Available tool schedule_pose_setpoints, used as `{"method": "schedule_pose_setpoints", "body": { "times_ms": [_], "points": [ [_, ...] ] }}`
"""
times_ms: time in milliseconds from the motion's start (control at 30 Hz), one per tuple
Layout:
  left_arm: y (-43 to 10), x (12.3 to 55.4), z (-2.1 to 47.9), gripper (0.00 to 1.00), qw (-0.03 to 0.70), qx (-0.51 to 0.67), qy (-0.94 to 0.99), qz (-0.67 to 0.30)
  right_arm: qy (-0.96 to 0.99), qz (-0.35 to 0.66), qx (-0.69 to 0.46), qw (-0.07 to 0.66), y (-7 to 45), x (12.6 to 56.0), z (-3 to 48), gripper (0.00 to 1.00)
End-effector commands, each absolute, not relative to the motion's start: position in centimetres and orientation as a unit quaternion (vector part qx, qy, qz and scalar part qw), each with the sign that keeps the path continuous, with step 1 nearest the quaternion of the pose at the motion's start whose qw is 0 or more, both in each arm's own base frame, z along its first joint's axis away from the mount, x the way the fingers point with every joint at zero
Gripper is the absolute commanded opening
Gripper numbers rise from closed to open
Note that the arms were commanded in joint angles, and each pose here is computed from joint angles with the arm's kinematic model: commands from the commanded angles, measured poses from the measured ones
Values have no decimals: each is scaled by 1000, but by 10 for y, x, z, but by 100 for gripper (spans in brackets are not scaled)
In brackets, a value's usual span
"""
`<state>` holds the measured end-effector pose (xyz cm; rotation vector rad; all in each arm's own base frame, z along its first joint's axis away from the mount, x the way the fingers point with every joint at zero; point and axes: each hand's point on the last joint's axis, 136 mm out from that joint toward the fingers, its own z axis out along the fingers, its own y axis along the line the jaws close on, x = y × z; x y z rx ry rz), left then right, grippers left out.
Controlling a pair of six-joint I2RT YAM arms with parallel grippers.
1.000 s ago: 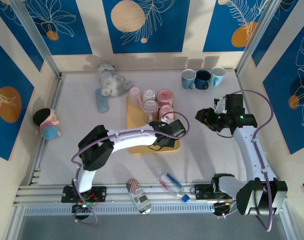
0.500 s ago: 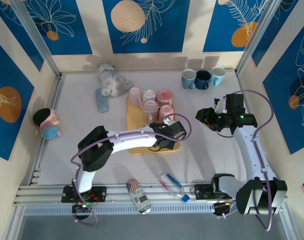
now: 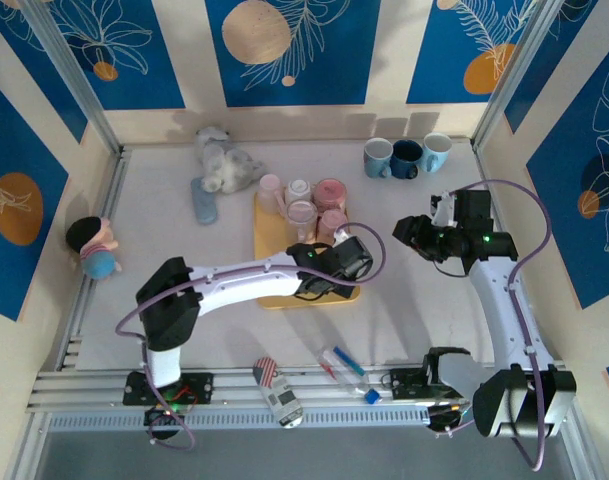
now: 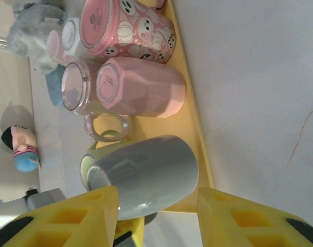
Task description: Turn the mug right side up
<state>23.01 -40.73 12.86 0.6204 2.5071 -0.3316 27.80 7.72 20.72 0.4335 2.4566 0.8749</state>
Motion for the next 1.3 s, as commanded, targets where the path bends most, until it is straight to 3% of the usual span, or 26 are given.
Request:
{"method": "schedule_pose_setpoints", "body": {
  "times_ms": [0, 233, 433, 733, 967, 1267],
  "points": [
    [-424, 231, 196, 0, 325, 237, 894, -198, 896, 328, 149, 260, 78, 277, 214, 45],
    [-423, 228, 232, 0, 348, 246, 875, -228, 893, 334, 158, 256, 79, 277, 213, 45],
    [-405, 234, 294, 0, 403, 237, 833, -297, 878, 379, 132, 260, 89, 276, 232, 45],
    [-320, 261, 359, 0, 473, 183, 762, -402, 821, 495, 96, 267, 112, 269, 261, 46],
    [-245, 282, 374, 0, 506, 115, 722, -458, 759, 591, -8, 273, 148, 259, 304, 48],
    [-183, 301, 382, 0, 510, 36, 681, -524, 729, 635, -107, 231, 225, 262, 326, 51]
  ]
}}
